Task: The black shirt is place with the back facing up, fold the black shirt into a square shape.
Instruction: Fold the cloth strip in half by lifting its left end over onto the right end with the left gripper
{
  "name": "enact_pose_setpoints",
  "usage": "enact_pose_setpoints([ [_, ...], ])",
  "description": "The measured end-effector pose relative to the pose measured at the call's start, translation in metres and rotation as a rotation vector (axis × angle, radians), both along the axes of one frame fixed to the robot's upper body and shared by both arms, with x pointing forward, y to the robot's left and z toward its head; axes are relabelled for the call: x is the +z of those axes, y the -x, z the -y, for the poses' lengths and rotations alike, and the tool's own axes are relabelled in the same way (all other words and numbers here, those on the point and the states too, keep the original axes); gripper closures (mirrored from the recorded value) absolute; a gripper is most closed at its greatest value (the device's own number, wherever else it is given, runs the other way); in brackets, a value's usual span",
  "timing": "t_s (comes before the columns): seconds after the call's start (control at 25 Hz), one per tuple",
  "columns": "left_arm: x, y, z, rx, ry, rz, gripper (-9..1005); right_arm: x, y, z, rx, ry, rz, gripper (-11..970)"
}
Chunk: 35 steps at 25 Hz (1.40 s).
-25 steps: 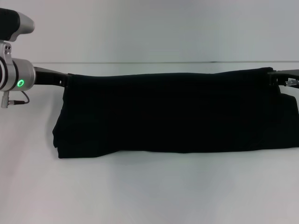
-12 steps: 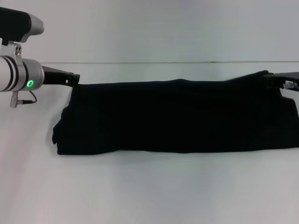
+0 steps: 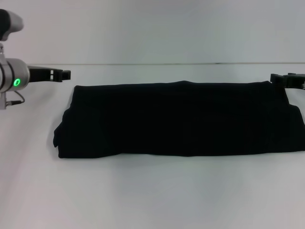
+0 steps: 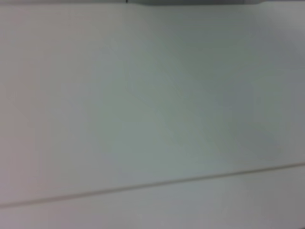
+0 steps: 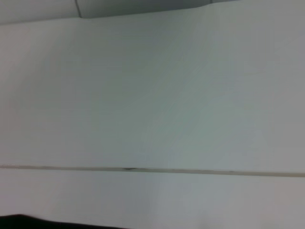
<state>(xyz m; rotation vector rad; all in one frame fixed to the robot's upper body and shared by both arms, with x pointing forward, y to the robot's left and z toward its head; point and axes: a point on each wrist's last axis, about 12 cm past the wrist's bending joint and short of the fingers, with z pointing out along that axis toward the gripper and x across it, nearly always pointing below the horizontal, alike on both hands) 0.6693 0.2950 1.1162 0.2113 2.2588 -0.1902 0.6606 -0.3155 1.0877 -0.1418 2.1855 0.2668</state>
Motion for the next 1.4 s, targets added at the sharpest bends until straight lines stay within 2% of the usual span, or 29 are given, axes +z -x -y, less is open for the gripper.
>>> enact_pose_setpoints([
  [0.04,0.001,0.003,-0.003,-0.005,0.017,-0.016,622,0.002,0.003,0.003,0.009,-0.022,-0.001,477],
  [0.12,0.003,0.011,-0.007,-0.028,0.051,-0.054,381,0.005,0.009,0.010,0.022,-0.064,0.002,419],
  [0.24,0.009,0.021,-0.013,-0.056,0.090,-0.090,283,0.006,0.023,0.020,0.052,-0.149,0.008,331],
  [0.36,0.016,0.044,-0.021,-0.125,0.175,-0.149,186,0.005,0.042,0.033,0.080,-0.233,0.011,331],
  [0.44,0.015,0.058,-0.028,-0.157,0.224,-0.182,186,0.003,0.056,0.041,0.104,-0.275,0.004,332],
  [0.56,0.010,0.070,-0.034,-0.167,0.255,-0.221,186,0.001,0.075,0.052,0.151,-0.318,-0.023,332],
  [0.72,-0.002,0.088,-0.043,-0.149,0.292,-0.266,187,-0.003,0.090,0.063,0.163,-0.342,-0.047,333],
  [0.92,-0.011,0.099,-0.049,-0.136,0.298,-0.283,187,-0.003,0.093,0.067,0.154,-0.339,-0.049,333],
  [1.4,-0.019,0.099,-0.046,-0.144,0.281,-0.273,187,-0.004,0.086,0.060,0.159,-0.327,-0.047,335],
])
